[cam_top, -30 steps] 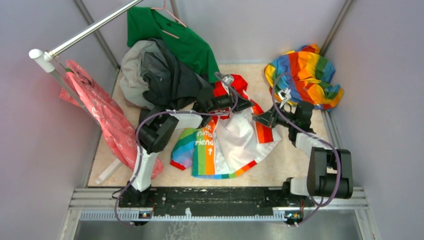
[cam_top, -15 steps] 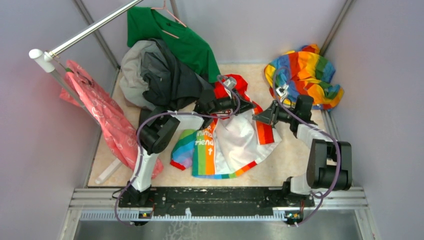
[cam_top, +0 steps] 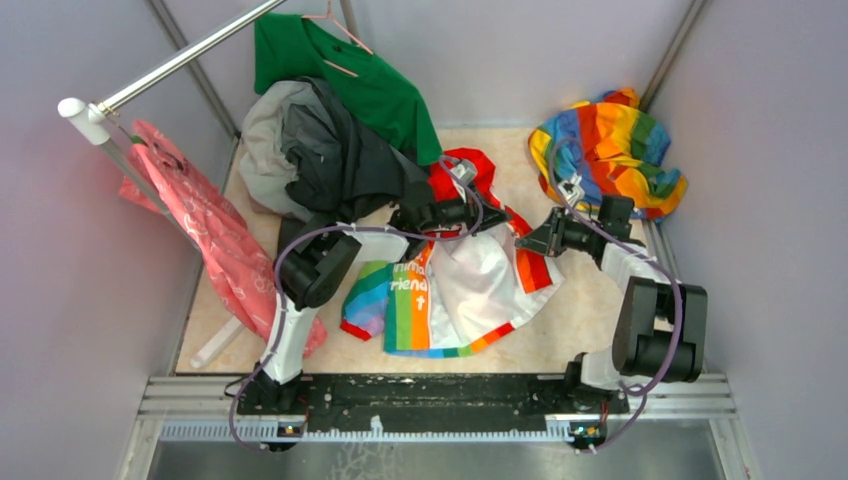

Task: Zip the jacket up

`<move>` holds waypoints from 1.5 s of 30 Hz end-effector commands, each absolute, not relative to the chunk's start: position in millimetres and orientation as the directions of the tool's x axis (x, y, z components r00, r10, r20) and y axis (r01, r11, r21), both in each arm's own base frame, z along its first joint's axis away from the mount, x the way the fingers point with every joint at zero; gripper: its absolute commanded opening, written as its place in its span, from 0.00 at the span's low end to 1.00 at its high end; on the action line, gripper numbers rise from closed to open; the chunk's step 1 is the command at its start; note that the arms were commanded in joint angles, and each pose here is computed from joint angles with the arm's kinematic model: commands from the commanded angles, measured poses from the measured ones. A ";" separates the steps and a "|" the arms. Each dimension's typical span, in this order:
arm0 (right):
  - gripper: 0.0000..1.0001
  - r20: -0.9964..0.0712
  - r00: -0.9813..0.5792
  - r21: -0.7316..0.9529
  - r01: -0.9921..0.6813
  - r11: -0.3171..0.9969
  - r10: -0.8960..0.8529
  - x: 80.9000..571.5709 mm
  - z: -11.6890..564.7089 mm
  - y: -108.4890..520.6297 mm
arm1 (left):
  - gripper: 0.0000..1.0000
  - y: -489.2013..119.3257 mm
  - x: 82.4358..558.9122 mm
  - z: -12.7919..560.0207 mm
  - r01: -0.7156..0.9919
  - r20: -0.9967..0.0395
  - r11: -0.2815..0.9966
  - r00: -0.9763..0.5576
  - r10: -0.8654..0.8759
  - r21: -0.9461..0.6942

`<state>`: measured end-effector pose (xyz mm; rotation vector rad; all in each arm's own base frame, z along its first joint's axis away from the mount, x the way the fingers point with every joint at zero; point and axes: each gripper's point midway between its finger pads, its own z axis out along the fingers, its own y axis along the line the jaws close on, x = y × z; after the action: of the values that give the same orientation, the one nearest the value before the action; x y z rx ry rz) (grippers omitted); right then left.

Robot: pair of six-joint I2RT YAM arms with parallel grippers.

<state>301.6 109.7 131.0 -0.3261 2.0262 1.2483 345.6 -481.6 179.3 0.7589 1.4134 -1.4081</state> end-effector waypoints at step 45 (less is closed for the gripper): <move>0.00 -0.780 -0.604 0.626 -0.741 0.244 0.165 301.7 204.7 166.7 | 0.00 -494.4 320.3 189.8 0.921 -0.897 0.020 -0.373 -0.238 -0.389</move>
<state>303.4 161.9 168.4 -0.4479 1.8773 1.4538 326.1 -483.6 191.2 0.7276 1.3711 -1.5405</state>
